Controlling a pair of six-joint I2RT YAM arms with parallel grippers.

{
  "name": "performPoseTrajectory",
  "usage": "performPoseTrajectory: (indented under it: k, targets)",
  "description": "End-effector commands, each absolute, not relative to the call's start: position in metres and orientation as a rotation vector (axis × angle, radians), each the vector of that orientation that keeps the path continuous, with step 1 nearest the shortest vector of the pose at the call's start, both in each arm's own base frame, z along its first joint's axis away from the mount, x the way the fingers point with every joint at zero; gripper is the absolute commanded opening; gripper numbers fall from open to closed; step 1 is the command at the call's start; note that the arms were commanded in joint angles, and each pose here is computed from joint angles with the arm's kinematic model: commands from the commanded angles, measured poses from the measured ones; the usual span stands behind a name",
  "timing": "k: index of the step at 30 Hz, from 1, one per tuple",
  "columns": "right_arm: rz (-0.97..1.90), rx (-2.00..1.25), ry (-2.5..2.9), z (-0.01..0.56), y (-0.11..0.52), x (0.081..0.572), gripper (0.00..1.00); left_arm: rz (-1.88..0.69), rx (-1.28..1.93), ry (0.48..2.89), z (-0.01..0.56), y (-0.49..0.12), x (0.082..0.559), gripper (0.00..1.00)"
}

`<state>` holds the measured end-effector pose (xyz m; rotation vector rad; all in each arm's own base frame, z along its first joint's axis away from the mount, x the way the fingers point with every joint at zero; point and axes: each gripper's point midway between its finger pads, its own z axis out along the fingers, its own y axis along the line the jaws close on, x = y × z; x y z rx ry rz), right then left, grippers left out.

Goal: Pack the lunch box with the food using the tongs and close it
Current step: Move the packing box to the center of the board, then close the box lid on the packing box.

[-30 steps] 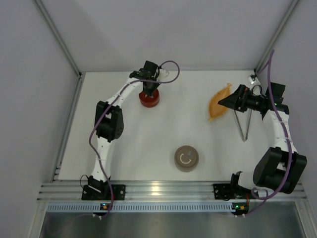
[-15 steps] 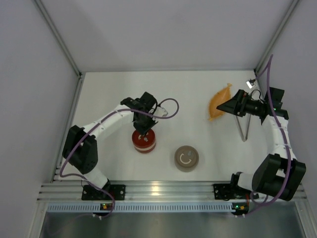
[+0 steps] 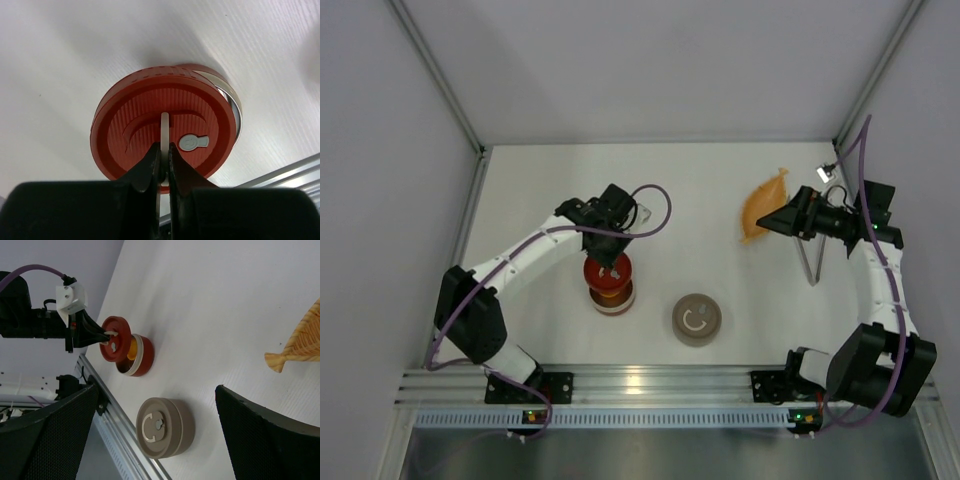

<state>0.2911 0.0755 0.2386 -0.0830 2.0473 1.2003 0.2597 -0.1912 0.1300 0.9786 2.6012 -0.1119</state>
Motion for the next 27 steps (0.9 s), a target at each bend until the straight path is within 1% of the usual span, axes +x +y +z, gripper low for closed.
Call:
performPoseTrajectory:
  k: [1,6,15,20,24,27]
  targets:
    - [1.171,-0.116,2.037,0.244,0.073,0.284,0.99,0.060,0.668,2.631,0.143,-0.176,0.259,0.00]
    - [1.171,-0.104,2.043,0.242,0.073,0.285,0.99,-0.003,0.507,2.673,0.151,-0.174,0.242,0.00]
    - [1.163,-0.099,2.045,0.239,0.072,0.284,0.99,-0.244,0.477,2.763,0.132,-0.193,0.211,0.00]
    - [1.165,-0.097,2.047,0.237,0.073,0.284,0.99,-0.365,0.416,2.731,0.137,-0.213,0.217,0.00]
    - [1.160,-0.099,2.049,0.235,0.072,0.284,0.99,-0.312,0.345,2.665,0.138,-0.211,0.234,0.00]
    - [1.167,-0.093,2.054,0.233,0.072,0.284,0.99,-0.264,0.321,2.698,0.125,-0.208,0.235,0.00]
